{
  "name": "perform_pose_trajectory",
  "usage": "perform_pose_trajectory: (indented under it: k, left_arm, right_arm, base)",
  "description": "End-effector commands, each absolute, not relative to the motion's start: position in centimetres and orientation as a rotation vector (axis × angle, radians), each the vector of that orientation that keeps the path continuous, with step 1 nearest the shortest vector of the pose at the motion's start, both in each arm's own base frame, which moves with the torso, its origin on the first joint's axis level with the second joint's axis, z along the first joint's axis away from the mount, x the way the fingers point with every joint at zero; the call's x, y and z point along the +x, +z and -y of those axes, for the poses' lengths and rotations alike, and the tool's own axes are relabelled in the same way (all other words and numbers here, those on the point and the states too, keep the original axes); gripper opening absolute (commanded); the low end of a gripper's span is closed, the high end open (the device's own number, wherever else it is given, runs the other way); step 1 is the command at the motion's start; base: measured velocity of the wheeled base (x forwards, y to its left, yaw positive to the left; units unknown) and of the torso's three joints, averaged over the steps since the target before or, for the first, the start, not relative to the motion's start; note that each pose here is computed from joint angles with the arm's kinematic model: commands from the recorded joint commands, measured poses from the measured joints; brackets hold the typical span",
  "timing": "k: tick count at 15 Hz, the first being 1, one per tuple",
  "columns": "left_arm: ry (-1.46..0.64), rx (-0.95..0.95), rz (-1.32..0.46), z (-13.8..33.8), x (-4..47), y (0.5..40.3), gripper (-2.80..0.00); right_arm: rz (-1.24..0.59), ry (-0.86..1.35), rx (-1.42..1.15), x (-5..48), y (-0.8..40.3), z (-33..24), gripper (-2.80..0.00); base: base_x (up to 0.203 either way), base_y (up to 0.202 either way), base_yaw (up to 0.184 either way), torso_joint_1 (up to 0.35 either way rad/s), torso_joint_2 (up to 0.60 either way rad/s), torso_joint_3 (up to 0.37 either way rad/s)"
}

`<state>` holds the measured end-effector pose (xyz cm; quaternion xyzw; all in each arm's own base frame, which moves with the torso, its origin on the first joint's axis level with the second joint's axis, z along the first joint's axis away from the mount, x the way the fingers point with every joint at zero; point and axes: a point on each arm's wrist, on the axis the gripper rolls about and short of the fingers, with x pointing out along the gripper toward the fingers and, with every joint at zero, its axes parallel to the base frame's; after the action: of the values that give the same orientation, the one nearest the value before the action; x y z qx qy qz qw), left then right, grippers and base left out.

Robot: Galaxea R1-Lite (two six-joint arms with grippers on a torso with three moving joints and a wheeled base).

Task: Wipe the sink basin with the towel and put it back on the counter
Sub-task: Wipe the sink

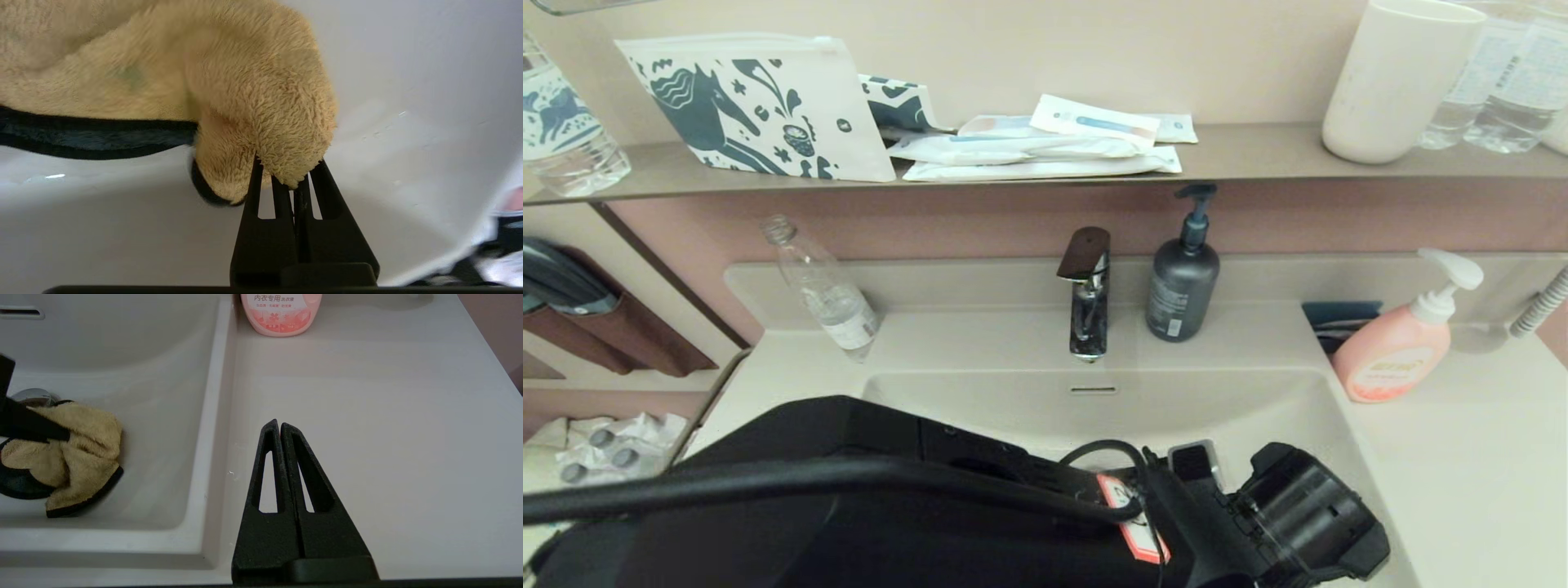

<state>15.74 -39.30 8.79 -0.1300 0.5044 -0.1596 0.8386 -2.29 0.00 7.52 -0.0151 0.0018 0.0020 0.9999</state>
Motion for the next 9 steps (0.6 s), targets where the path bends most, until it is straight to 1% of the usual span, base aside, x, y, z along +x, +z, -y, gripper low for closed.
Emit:
perform_pose_trajectory:
  k: [1,6,9]
  left_arm:
    - [-0.317,-0.233,-1.085,38.7,15.2,7.7,-2.8]
    - [-0.244,-0.094,-1.088,37.1,14.0,4.9,-2.8]
    - [-0.198,-0.006,-1.101,35.1,14.2,3.6,-2.8]
  right_arm:
    - [-0.005,0.005,-0.032,-2.3,7.5,0.0,-2.8]
    - [-0.006,0.005,-0.031,-2.3,7.5,0.0,-2.8]
    - [-0.006,0.005,-0.031,-2.3,7.5,0.0,-2.8]
  base:
    - [0.0,0.0,0.0,0.0,0.0,0.0]
    - [0.0,0.0,0.0,0.0,0.0,0.0]
    - [0.0,0.0,0.0,0.0,0.0,0.0]
